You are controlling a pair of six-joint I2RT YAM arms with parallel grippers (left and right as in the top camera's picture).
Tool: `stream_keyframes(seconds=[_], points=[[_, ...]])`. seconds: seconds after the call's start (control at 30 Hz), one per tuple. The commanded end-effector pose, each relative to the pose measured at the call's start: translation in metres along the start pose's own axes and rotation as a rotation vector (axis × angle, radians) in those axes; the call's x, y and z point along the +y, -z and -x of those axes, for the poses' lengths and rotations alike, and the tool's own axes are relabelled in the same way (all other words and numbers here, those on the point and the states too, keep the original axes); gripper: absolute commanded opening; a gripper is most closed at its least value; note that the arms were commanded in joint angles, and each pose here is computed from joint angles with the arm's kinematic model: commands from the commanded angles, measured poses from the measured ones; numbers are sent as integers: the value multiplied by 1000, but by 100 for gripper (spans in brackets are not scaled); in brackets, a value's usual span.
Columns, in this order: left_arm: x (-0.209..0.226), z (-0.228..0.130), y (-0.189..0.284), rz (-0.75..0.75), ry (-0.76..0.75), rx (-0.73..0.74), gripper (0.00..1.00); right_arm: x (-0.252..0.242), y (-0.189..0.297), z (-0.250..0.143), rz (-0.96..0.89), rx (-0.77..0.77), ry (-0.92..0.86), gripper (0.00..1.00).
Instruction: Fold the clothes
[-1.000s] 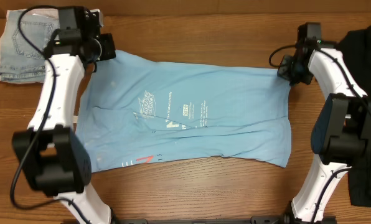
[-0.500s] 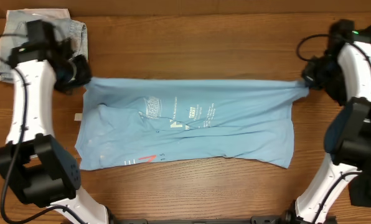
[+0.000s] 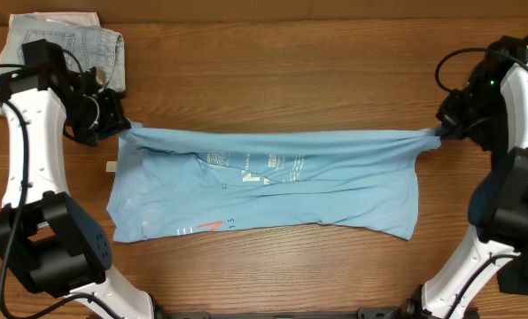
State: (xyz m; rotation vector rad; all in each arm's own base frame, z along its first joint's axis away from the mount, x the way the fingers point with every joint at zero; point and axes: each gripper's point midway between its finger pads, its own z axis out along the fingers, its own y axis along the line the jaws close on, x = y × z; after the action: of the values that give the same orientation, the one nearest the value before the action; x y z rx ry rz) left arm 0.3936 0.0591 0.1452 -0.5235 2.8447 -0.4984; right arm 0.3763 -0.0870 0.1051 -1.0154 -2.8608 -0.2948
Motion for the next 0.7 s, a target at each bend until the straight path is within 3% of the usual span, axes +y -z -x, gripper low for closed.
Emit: stream_keyframes(seconds=[0.0, 0.13, 0.3, 0.53, 0.67], points=[[-17, -10, 18, -16, -74, -15, 4, 5, 46, -12, 18, -99, 41, 4], [-32, -21, 36, -3, -144, -37, 4, 14, 63, -30, 17, -129, 94, 4], [-38, -35, 57, 1, -171, -50, 4, -3, 75, -41, -118, -194, 54, 4], [-22, -52, 61, 26, -137, 5, 4, -10, 74, -48, -128, -175, 41, 4], [12, -54, 58, 129, -63, 19, 4, -26, 76, -49, -176, -170, -11, 4]])
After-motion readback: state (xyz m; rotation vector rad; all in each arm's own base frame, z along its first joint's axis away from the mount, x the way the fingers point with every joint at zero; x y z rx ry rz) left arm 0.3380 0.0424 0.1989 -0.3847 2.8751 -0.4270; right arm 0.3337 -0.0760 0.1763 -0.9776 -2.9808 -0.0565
